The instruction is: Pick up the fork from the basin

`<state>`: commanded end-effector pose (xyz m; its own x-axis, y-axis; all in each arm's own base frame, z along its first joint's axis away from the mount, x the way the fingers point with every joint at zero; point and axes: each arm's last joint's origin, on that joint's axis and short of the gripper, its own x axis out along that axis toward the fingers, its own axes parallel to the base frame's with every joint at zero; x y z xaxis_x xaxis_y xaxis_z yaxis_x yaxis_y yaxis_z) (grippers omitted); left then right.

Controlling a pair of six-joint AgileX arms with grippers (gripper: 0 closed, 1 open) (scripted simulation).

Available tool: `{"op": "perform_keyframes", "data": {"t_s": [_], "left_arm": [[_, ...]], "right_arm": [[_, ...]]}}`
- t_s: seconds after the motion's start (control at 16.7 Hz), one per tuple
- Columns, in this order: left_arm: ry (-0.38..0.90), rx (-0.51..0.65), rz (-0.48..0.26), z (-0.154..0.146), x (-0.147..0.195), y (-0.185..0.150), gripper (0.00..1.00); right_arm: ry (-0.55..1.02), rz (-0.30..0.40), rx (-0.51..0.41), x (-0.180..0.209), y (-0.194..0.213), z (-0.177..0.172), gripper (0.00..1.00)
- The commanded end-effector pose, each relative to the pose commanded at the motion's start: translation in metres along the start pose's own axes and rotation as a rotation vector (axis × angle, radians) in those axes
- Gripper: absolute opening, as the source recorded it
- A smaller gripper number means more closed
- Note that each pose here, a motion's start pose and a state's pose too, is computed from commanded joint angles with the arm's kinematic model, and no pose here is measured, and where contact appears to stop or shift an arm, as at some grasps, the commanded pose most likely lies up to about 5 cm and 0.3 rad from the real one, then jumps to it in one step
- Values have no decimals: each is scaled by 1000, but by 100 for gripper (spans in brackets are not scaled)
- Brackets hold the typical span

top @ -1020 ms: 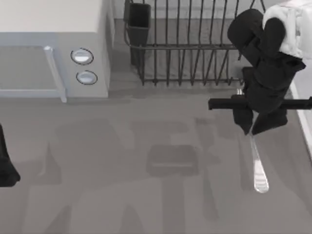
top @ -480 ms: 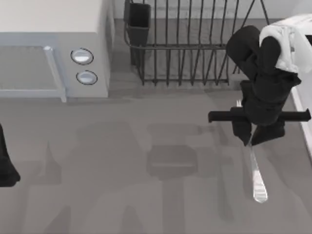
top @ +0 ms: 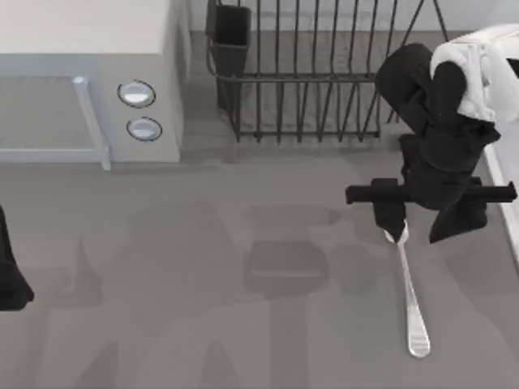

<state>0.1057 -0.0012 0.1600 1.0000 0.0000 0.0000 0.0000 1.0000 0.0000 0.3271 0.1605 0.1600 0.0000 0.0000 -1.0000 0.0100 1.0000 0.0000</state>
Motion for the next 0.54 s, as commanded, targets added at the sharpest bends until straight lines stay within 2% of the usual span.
{"op": "perform_keyframes", "data": {"t_s": [0.18,0.54], "left_arm": [[0,0,0,0,0,0,100],[0,0,0,0,0,0,100]], "right_arm": [[0,0,0,0,0,0,98],[0,0,0,0,0,0,100]]}}
